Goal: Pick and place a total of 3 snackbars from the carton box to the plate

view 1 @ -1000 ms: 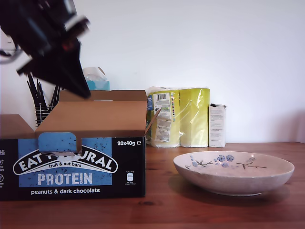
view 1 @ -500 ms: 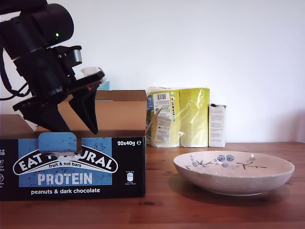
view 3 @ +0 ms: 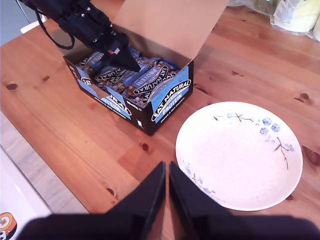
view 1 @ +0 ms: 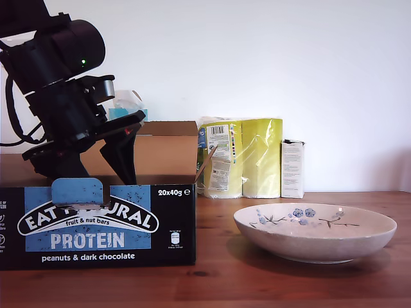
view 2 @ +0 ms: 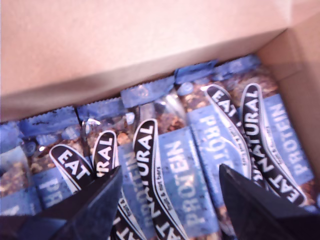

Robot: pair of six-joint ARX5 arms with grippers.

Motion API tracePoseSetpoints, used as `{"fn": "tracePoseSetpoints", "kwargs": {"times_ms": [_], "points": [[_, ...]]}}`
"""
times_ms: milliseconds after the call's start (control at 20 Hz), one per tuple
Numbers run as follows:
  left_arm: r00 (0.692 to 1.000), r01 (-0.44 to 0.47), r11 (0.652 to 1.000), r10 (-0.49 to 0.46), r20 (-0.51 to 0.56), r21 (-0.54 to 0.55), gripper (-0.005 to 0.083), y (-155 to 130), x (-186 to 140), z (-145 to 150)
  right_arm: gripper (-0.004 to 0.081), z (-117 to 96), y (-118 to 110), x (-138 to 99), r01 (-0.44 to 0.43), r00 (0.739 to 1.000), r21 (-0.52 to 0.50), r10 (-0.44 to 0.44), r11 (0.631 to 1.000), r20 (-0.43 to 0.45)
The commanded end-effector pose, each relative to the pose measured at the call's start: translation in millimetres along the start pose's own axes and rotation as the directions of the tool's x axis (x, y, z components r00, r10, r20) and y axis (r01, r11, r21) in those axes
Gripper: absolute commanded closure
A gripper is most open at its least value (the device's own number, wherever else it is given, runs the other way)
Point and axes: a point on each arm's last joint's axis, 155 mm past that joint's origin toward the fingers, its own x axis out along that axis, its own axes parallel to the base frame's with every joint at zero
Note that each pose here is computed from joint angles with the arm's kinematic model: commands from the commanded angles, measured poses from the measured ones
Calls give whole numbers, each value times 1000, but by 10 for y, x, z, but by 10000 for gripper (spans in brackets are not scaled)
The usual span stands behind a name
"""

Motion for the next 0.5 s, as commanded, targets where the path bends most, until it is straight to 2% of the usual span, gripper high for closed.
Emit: {"fn": "tracePoseSetpoints", "kwargs": {"times_ms": [0, 200, 250, 450], "points": [[999, -10, 1000, 10, -45, -9, 207, 44, 136, -138, 783, 56, 8, -27, 0, 1000, -8, 0, 1000, 17], [996, -17, 1000, 16, -84, -12, 211, 78, 248, -236, 783, 54, 8, -27, 0, 1000, -8, 0, 1000, 16], [996, -17, 1000, 16, -85, -12, 245, 78, 248, -237, 783, 54, 8, -27, 0, 1000, -8, 0, 1000, 16], [995, -14, 1000, 13, -94, -14, 487, 75, 245, -260, 783, 54, 8, -27, 0, 1000, -8, 0, 1000, 16]]}}
